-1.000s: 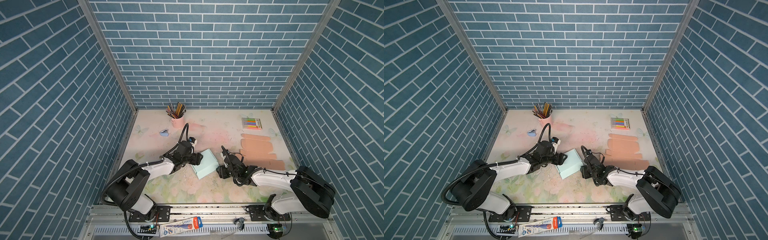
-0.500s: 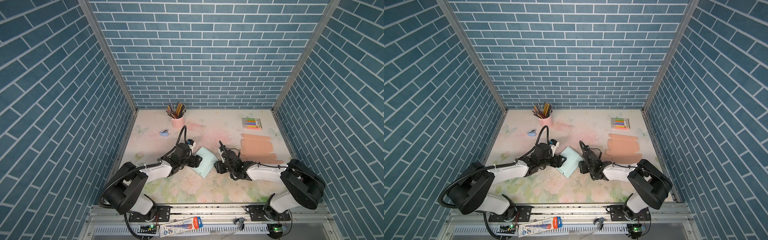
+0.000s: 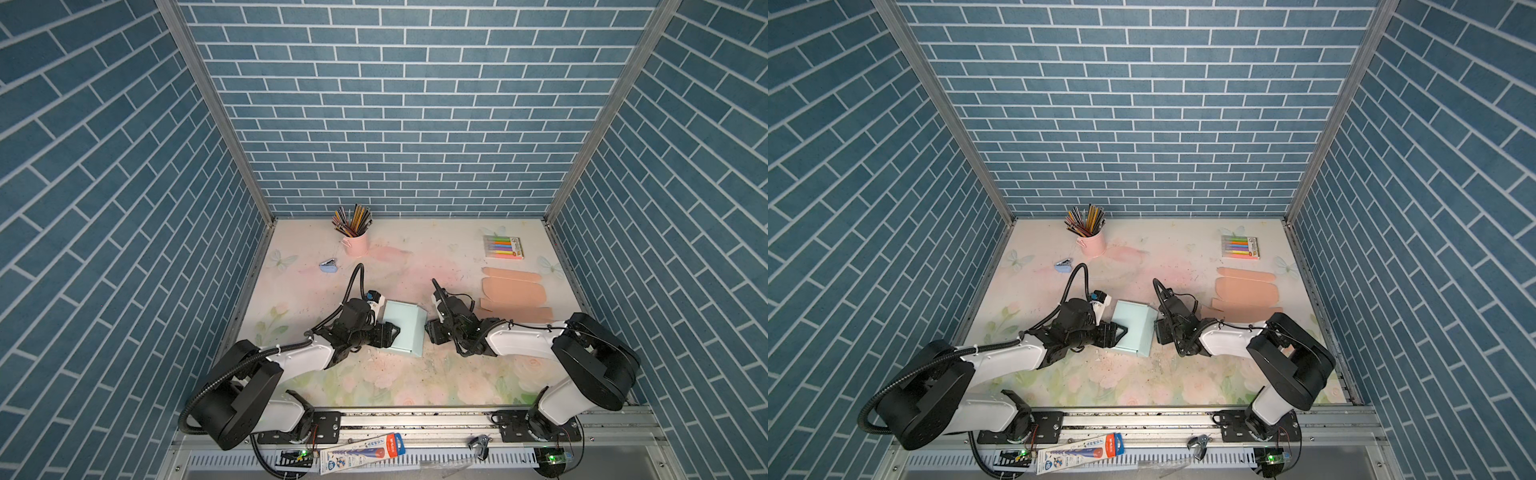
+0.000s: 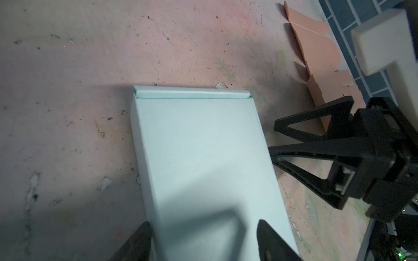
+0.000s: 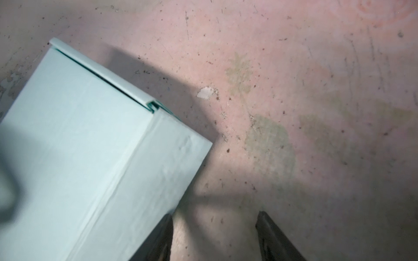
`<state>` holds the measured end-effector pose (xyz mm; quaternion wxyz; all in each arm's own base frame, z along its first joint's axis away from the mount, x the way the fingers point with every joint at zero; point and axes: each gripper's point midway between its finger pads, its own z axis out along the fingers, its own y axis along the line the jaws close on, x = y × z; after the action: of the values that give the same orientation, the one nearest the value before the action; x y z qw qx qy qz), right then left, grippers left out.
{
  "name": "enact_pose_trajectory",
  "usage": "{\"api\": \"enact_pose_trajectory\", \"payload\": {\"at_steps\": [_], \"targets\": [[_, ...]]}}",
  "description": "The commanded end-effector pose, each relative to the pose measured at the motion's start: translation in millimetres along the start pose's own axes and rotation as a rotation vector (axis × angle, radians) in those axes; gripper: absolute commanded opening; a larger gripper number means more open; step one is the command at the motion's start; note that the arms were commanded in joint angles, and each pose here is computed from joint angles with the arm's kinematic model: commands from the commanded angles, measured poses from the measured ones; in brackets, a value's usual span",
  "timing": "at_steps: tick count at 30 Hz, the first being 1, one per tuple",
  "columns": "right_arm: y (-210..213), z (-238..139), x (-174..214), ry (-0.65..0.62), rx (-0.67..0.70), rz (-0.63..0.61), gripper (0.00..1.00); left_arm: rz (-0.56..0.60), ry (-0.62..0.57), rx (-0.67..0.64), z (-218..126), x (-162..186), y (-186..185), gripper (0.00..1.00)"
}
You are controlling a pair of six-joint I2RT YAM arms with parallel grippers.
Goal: Fold the paper box
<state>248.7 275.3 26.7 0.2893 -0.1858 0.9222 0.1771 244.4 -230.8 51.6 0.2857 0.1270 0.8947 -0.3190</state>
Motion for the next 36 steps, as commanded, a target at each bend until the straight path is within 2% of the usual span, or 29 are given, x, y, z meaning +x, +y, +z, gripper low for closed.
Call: {"api": "enact_pose_trajectory", "payload": {"at_steps": [1,36], "targets": [[7,3,9,0.038,-0.007,-0.031,0.60,-0.021,-0.023,0.066,-5,-1,-11,0.73],[65,7,6,0.025,-0.131,-0.095,0.60,-0.061,-0.023,0.161,-12,16,-35,0.73]]}}
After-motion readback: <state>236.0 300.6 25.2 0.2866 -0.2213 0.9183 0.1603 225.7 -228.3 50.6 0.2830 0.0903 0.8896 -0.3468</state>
